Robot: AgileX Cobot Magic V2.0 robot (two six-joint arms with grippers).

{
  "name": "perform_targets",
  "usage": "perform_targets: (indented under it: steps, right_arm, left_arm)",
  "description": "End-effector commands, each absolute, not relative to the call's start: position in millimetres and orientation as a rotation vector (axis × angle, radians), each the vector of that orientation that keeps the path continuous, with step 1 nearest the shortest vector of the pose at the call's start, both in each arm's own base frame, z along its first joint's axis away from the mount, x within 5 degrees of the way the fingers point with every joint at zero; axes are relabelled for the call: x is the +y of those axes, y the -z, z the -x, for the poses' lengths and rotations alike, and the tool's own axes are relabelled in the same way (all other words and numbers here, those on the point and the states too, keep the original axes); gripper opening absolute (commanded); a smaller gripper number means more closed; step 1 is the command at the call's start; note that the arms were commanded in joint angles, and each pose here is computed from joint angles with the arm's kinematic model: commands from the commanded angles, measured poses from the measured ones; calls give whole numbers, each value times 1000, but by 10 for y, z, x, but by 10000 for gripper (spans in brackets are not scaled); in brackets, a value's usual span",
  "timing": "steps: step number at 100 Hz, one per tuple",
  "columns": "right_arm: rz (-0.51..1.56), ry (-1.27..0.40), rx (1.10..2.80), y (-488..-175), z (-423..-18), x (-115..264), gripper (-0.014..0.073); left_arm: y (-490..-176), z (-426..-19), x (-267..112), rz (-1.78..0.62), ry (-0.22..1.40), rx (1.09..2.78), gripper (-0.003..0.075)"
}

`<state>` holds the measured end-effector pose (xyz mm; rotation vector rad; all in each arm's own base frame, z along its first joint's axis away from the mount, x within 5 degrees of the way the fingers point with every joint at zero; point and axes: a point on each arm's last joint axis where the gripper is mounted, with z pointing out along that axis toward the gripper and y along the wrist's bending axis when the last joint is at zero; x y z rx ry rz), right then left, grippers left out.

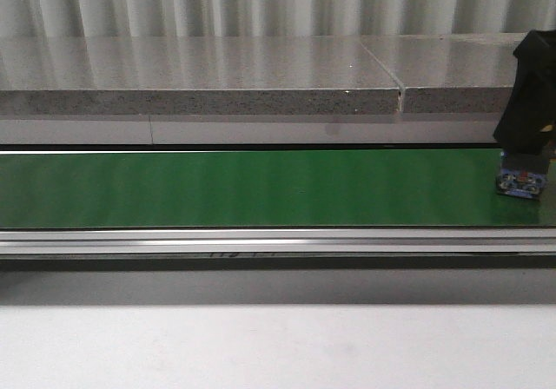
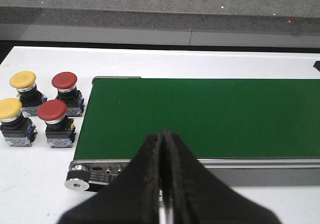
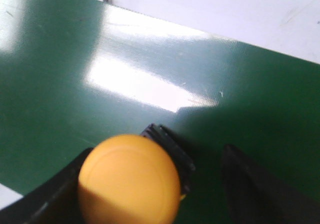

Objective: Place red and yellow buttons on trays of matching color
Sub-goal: 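Grasp the yellow button at the belt's far end with the right gripper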

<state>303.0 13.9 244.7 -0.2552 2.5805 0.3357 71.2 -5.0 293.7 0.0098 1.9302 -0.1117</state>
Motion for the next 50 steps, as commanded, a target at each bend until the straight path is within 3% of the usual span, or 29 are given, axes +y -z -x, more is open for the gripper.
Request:
perform_targets:
  steps: [1, 17, 24, 50]
  right_arm:
    - [236, -307, 2502, -2554, -3100, 131, 445]
    - [229, -303, 2498, -2545, -3116, 127, 194]
    - [211, -306, 2498, -2547, -3118, 126, 122]
    - [179, -325, 2494, -2644, -3051, 129, 99]
  left_arm:
    - [-3072, -733, -67, -24, 130, 1845, -20]
    - [-3072, -733, -67, -24, 130, 1845, -20]
    - [-3072, -733, -67, -24, 130, 1845, -20]
    - [-3072, -733, -67, -24, 130, 1845, -20]
